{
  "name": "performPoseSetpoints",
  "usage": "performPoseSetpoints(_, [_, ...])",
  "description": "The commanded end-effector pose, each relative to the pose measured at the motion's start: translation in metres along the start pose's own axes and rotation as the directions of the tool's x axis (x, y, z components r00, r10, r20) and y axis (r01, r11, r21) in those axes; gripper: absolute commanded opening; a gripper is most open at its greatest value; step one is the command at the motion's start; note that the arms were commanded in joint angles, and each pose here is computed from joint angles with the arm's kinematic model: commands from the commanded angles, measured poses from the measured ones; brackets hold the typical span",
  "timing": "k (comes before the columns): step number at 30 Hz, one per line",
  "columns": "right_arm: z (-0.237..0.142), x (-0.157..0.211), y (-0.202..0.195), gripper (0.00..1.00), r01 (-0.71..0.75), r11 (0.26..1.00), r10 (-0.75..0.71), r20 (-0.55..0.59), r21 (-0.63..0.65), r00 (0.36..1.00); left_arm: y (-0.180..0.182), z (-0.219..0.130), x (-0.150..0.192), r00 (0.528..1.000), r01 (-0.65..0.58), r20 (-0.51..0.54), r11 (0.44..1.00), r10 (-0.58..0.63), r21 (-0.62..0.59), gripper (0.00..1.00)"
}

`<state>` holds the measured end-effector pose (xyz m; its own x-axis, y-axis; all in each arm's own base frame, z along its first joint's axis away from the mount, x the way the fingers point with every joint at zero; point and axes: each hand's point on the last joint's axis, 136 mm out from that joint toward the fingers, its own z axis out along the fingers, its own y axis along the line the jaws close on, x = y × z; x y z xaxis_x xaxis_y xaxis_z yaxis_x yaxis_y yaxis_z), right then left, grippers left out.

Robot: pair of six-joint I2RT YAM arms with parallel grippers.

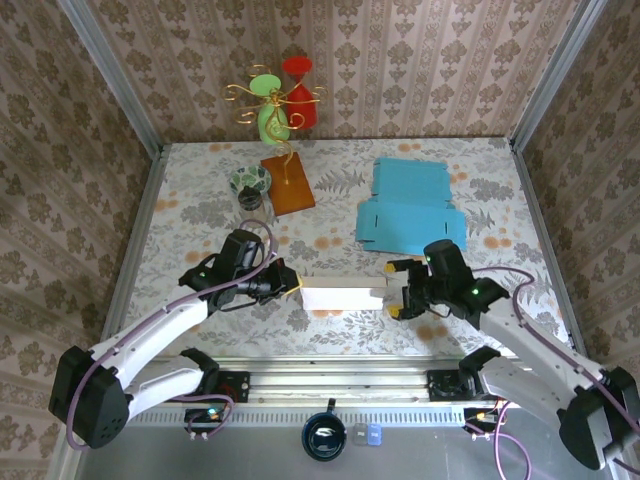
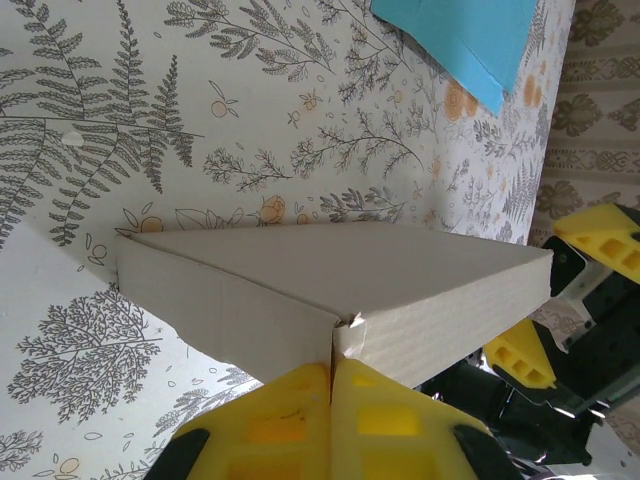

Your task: Fold the paper box

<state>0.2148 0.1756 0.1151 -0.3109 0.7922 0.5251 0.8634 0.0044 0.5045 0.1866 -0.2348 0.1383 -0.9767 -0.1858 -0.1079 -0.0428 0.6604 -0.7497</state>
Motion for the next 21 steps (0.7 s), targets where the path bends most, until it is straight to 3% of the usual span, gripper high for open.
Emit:
performPoseSetpoints(1, [0.011,0.003,0.012,0.79,-0.029,0.999,0.028,-0.024,-0.032,0.999,0.054,0.007,0.018,0.997,0.052,-0.045,0.977,-0.063,-0.208,0.01])
performPoseSetpoints(7, [0.030,0.003,0.020,0.70,-0.027,0.999,0.025,-0.058,-0.038,0.998,0.051,0.005,0.016,0.999,0.032,-0.036,0.977,-0.041,-0.211,0.04])
performPoseSetpoints(12, [0.042,0.011,0.026,0.56,0.008,0.999,-0.012,-0.117,-0.034,0.993,0.044,-0.002,0.009,1.000,0.009,-0.011,0.976,-0.011,-0.218,0.18])
performPoseSetpoints(16, [0.049,0.017,0.028,0.49,0.067,0.998,-0.069,-0.141,-0.022,0.988,0.029,-0.017,-0.005,0.998,0.011,0.058,0.980,0.001,-0.196,0.27])
performPoseSetpoints(21, [0.059,0.022,0.041,0.39,0.134,0.988,-0.144,-0.129,-0.080,0.981,0.003,-0.051,-0.030,0.983,0.048,0.182,0.993,-0.028,-0.108,0.31])
